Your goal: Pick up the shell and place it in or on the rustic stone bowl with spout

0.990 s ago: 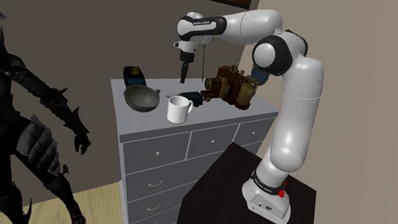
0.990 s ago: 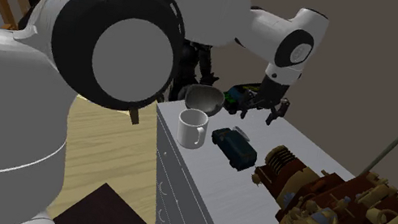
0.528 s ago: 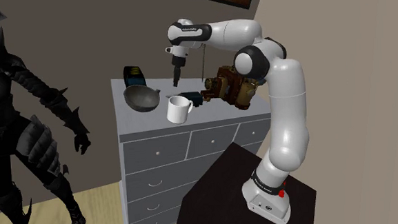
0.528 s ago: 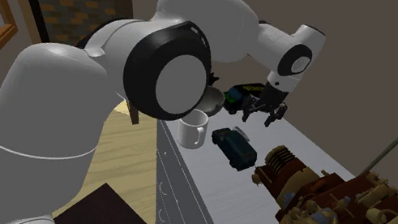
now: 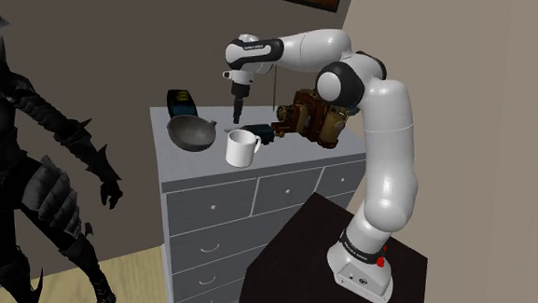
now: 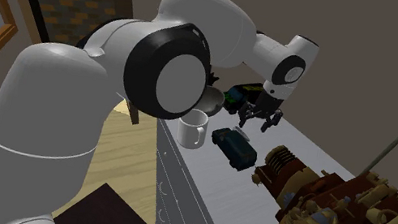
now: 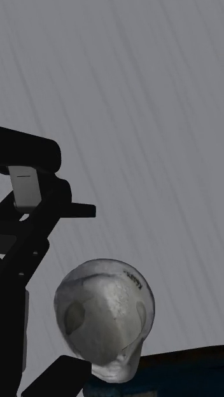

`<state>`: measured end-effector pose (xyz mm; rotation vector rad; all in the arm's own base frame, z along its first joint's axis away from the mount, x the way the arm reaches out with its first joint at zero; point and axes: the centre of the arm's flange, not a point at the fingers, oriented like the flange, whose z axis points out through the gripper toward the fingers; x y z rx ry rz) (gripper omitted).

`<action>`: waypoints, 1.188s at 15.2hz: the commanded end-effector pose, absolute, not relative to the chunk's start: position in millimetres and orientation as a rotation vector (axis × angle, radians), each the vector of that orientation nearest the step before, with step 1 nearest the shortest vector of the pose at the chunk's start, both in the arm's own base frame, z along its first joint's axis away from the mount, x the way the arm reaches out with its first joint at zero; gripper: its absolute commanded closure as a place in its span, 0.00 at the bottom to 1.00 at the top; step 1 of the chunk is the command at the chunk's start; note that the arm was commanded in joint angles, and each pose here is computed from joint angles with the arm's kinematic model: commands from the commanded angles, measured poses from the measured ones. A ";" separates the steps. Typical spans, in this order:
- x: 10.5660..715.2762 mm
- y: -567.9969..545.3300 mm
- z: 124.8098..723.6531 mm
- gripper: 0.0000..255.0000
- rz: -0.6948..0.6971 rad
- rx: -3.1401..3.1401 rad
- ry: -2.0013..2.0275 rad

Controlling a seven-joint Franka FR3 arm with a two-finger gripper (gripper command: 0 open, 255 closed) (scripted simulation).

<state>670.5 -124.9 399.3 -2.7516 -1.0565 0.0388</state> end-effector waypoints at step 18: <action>616.2 -77.7 414.7 0.00 -0.196 -2.970 -0.946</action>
